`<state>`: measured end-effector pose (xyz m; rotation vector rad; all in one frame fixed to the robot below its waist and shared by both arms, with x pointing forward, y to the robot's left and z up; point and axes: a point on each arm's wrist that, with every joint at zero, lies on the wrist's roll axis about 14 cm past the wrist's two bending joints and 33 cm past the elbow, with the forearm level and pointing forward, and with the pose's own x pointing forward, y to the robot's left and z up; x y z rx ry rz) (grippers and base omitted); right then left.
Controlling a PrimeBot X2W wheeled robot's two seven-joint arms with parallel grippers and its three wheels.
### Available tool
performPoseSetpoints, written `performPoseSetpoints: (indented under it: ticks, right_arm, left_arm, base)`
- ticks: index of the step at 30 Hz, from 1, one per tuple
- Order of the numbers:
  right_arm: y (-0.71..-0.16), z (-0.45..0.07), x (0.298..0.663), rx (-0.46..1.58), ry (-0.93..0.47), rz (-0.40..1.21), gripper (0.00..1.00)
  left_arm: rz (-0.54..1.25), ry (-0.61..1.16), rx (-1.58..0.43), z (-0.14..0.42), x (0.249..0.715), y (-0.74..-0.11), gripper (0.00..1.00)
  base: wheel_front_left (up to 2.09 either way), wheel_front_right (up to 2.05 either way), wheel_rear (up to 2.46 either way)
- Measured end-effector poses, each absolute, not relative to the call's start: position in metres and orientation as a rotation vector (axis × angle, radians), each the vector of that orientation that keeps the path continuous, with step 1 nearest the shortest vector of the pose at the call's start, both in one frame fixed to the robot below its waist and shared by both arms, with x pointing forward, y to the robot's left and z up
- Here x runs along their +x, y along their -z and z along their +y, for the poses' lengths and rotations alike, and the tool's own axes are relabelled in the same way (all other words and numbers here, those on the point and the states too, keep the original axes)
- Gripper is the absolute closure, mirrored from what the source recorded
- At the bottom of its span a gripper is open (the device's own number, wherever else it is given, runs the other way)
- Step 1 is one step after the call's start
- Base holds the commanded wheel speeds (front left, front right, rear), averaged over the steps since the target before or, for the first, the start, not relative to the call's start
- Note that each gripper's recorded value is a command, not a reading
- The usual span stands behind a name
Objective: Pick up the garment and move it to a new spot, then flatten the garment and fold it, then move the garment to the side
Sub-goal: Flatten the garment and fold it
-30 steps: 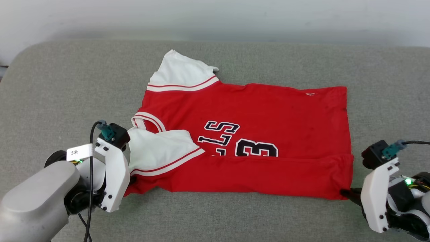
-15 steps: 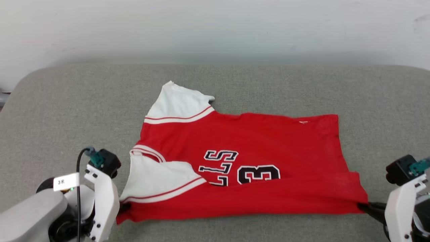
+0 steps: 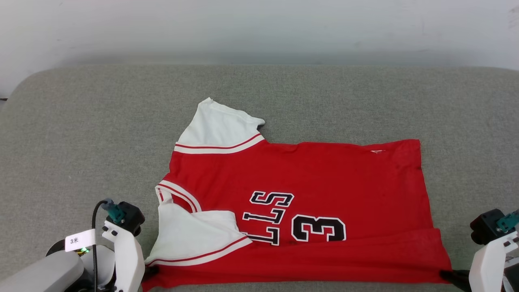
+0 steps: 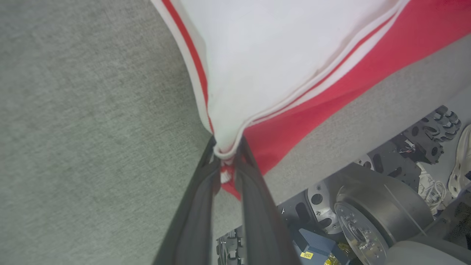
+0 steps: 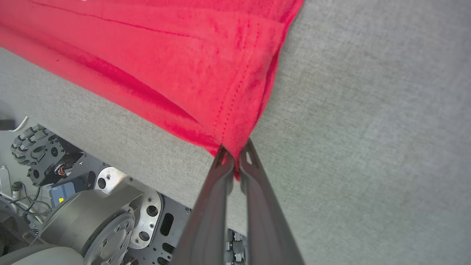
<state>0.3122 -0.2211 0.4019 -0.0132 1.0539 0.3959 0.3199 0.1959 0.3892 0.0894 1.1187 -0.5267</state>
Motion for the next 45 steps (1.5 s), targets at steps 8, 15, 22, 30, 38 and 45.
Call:
performPoseSetpoints:
  ticks: [8,15,22,30,38,45]
  right_arm:
    - [-0.373,-0.215,0.303,0.012,-0.383,1.121,1.00]
    - [-0.387,-0.209,0.322,0.054,-0.367,0.973,0.00]
    - [-0.445,-0.218,0.365,0.034,-0.305,0.612,0.00]
    - [-0.517,-0.224,0.392,0.043,-0.185,0.154,0.00]
    - [-0.558,-0.229,0.387,0.030,-0.081,-0.098,0.00]
    - [-0.552,-0.224,0.382,0.026,-0.048,-0.104,0.00]
  left_arm:
    - [1.166,0.494,0.049,0.201,0.316,-0.369,1.00]
    - [1.094,0.458,0.032,0.207,0.321,-0.376,0.00]
    - [0.889,0.444,0.019,0.208,0.345,-0.416,0.00]
    - [0.532,0.405,0.117,0.211,0.401,-0.478,0.00]
    - [0.296,0.404,0.166,0.193,0.454,-0.526,0.00]
    - [0.362,0.485,0.180,0.167,0.497,-0.531,0.00]
  base:
    - [0.00,0.00,0.00]
    - [0.00,0.00,0.00]
    - [0.00,0.00,0.00]
    - [0.00,0.00,0.00]
    - [0.00,0.00,0.00]
    - [0.00,0.00,0.00]
